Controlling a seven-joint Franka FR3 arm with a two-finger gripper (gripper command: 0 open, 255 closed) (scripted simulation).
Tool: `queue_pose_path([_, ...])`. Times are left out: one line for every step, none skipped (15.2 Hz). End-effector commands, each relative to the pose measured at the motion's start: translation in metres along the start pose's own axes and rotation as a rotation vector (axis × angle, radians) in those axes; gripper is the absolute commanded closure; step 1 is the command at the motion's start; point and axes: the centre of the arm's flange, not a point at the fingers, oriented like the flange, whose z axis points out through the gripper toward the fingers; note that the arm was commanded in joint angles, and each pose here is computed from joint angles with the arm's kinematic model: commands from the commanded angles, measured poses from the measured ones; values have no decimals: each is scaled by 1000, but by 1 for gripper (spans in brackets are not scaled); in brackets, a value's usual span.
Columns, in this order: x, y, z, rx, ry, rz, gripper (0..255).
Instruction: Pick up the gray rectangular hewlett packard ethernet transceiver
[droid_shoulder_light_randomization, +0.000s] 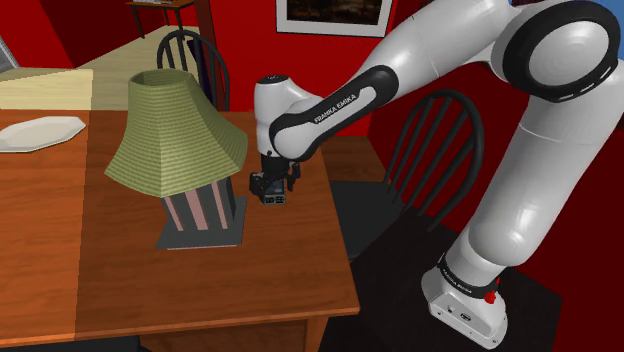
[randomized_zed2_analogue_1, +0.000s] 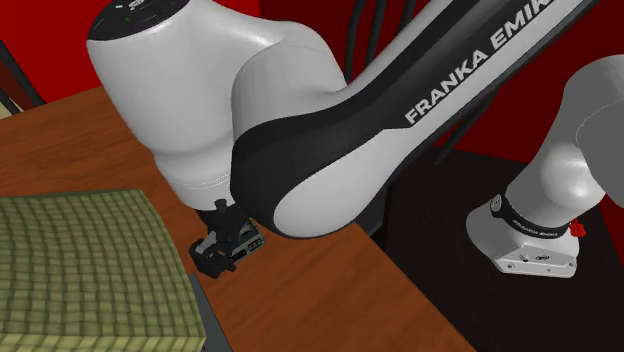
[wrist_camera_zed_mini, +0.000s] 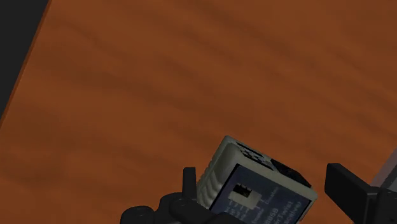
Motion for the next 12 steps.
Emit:
queue_pose_path([2,-1,11,0,0,1,0])
queue_pose_path([2,-1,17,0,0,1,0])
queue_pose_path([2,-1,22,0,0,1,0])
queue_pose_path([2,-1,25,0,0,1,0])
queue_pose_path([2,-1,25,0,0,1,0])
queue_pose_path([1,-1,25,1,0,1,255])
queue_pose_path([2,-1,25,1,0,1,255])
queue_pose_path([2,-1,25,1,0,1,255])
queue_pose_path([2,-1,25,1,0,1,255])
queue_pose_path([2,-1,25,1,0,1,255])
queue_pose_path([2,-1,25,1,0,1,255])
queue_pose_path([2,-1,25,1,0,1,255])
